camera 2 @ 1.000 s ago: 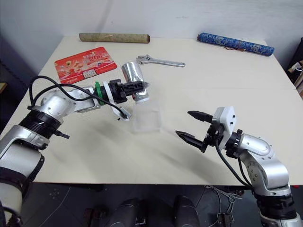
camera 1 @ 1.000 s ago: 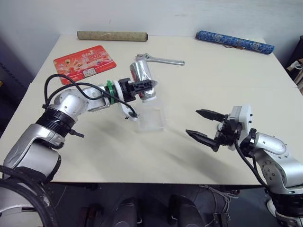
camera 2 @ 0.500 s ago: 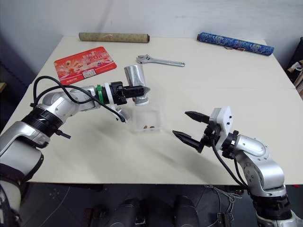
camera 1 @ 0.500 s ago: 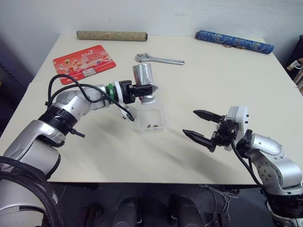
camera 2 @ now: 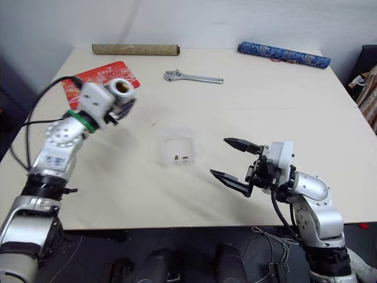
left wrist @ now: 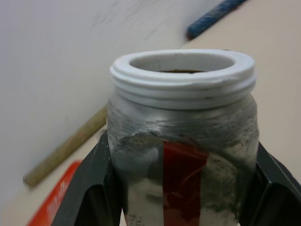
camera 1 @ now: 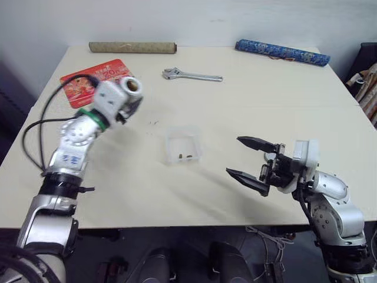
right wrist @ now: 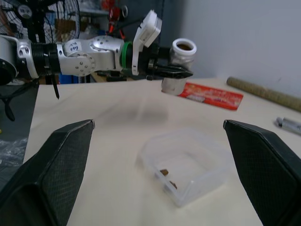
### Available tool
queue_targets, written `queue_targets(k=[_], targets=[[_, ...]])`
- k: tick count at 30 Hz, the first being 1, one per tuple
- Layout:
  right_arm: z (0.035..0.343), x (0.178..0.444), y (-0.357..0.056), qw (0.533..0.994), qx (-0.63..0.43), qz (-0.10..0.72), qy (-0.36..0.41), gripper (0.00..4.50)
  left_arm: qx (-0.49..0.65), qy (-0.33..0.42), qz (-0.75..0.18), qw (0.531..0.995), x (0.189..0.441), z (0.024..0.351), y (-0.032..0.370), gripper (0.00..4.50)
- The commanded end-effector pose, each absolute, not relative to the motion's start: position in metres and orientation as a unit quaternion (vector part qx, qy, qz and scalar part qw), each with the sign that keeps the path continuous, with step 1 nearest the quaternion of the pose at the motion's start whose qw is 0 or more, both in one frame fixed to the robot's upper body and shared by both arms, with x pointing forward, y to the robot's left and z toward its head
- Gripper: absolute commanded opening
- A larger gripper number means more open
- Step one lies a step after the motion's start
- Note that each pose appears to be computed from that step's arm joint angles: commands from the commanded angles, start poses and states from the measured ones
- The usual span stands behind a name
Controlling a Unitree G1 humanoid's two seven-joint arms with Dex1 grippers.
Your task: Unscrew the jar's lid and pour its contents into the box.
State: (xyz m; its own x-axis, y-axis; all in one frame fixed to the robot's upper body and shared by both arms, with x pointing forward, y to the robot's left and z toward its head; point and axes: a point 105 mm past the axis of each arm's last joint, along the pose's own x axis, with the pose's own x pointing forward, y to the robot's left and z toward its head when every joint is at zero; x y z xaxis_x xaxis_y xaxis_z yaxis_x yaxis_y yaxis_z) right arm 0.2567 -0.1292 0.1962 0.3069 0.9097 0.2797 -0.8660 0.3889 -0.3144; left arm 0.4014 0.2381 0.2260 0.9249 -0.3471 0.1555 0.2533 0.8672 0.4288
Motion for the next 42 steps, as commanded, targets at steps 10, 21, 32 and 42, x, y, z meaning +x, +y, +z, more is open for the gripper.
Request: queue_targets(k=[10,21,32,42], targets=[[0.193,0.249,-0.169,0.812,-0.151,0.504,-0.251,4.49,0.017,-0.123,-0.004,0.992,0.331,0.176,0.357,2.39],[0.184,0.248,-0.178,0.833,-0.138,0.486,-0.226,4.49,0.010,-0.099,-0.007,0.995,0.323,0.137,0.357,2.39],[0.168,0.236,-0.198,0.852,-0.137,0.465,-0.196,4.50,0.022,-0.086,0.002,0.996,0.301,0.135,0.370,4.47],[0.150,0.222,-0.245,0.891,-0.153,0.404,-0.141,4.50,0.069,0.000,-0.044,0.997,0.248,0.117,0.378,4.47]])
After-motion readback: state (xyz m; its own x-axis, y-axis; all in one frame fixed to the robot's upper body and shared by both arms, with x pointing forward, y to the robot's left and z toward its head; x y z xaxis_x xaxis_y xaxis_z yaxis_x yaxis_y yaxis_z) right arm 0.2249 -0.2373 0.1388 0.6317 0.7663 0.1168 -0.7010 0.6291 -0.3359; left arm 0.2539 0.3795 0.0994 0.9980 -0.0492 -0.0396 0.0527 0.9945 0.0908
